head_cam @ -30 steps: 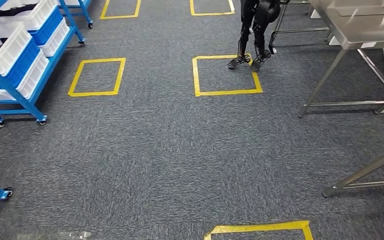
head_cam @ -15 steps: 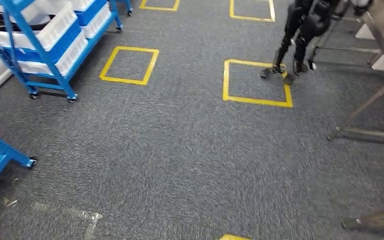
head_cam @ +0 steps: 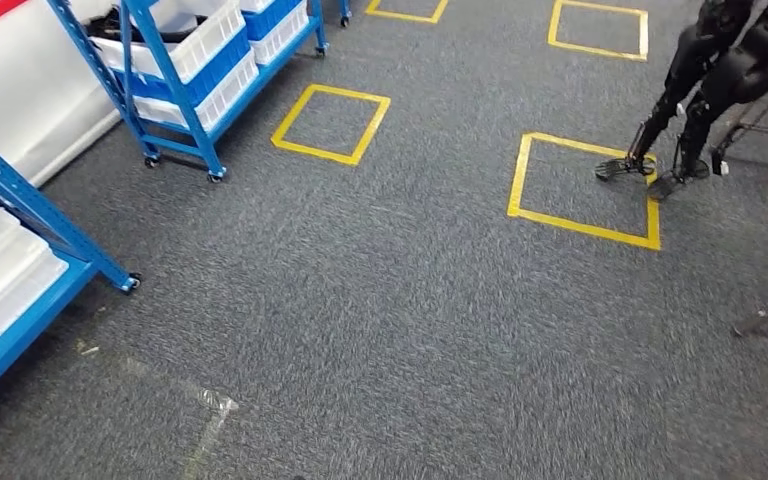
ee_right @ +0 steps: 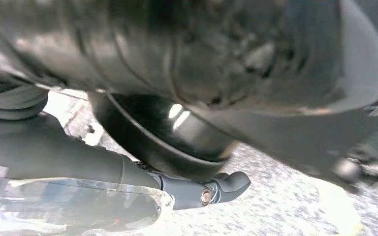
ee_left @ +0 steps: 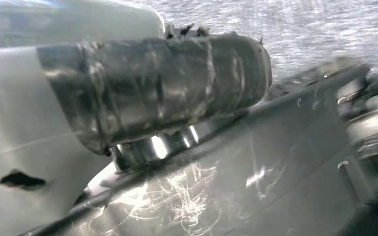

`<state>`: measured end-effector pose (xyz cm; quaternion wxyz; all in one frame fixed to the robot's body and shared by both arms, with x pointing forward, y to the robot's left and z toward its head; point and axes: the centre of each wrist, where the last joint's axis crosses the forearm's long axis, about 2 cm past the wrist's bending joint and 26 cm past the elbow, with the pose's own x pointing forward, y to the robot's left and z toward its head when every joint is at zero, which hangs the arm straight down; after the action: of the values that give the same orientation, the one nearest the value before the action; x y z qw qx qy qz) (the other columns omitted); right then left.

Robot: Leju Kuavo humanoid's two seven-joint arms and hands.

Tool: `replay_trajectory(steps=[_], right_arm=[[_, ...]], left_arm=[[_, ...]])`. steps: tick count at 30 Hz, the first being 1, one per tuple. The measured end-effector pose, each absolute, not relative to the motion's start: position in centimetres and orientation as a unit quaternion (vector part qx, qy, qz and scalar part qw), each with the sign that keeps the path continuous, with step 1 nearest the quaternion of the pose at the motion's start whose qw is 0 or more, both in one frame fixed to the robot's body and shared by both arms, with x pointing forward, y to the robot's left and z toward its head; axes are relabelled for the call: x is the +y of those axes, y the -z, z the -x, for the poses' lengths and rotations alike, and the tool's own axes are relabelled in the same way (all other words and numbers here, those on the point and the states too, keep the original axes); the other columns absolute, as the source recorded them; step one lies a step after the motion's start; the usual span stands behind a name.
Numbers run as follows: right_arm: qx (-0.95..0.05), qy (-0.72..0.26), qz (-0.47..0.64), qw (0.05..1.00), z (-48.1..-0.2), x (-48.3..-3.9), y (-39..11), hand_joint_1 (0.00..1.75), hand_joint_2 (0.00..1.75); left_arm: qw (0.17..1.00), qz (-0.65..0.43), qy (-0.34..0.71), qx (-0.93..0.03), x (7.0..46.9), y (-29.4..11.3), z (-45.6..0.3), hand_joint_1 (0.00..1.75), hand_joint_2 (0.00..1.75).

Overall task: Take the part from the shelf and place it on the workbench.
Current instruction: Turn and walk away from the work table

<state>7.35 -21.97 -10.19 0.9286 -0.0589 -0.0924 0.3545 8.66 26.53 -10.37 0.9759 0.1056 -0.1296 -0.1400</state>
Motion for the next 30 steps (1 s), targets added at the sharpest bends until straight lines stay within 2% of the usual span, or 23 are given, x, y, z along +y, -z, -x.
replay_trajectory(steps=[30], right_arm=[[-0.089, -0.356, 0.060, 0.928, -7.40, -22.05, 10.20, 0.00, 0.00]], left_arm=[[0.977, -0.104, 0.143, -0.116, 26.53, 10.41, -8.46, 0.00, 0.00]])
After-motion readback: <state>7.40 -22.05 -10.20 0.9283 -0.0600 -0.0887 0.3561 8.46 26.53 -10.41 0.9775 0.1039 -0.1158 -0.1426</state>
